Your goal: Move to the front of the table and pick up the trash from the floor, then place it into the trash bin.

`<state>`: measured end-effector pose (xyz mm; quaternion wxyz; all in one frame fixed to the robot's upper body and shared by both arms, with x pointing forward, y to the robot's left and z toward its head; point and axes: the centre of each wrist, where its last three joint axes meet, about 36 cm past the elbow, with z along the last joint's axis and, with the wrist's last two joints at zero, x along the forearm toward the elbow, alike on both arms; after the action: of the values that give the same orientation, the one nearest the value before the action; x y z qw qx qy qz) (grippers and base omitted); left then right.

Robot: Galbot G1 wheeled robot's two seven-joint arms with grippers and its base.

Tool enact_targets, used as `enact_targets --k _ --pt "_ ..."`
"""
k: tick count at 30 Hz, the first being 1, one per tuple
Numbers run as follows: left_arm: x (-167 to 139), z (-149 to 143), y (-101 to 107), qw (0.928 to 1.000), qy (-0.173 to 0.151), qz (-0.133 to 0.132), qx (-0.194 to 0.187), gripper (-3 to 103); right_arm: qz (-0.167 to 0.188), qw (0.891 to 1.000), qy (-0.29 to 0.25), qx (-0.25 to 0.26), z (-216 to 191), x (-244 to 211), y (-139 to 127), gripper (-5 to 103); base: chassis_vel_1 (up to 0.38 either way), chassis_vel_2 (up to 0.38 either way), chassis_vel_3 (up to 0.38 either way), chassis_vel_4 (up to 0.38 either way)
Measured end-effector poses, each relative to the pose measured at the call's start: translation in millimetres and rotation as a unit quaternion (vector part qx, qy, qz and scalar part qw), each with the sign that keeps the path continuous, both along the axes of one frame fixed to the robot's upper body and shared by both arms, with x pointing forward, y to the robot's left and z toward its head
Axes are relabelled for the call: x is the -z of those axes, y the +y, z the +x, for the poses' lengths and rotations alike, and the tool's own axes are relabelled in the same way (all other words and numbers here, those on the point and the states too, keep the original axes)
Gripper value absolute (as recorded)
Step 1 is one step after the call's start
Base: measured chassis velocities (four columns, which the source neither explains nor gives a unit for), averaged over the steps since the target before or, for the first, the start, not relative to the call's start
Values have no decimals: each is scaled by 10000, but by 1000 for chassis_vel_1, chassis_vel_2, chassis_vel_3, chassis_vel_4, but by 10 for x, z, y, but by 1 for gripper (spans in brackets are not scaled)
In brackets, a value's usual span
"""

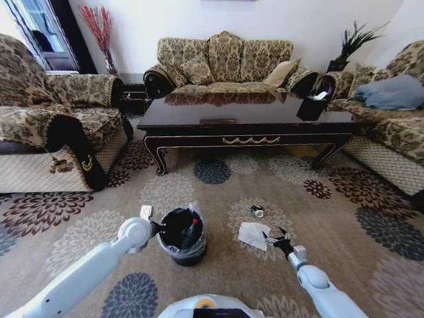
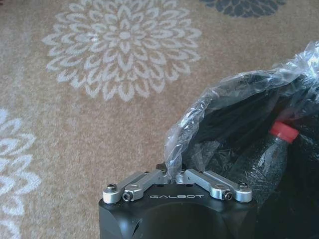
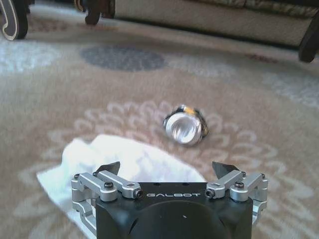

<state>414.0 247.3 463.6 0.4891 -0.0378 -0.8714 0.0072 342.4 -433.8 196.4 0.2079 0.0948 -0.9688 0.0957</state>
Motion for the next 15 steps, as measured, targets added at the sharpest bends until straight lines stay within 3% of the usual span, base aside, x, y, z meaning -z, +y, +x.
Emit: enact_targets --k 15 --pt "33 -48 15 10000 33 10 -19 2 -72 9997 232 -99 75 344 94 100 0 0 0 0"
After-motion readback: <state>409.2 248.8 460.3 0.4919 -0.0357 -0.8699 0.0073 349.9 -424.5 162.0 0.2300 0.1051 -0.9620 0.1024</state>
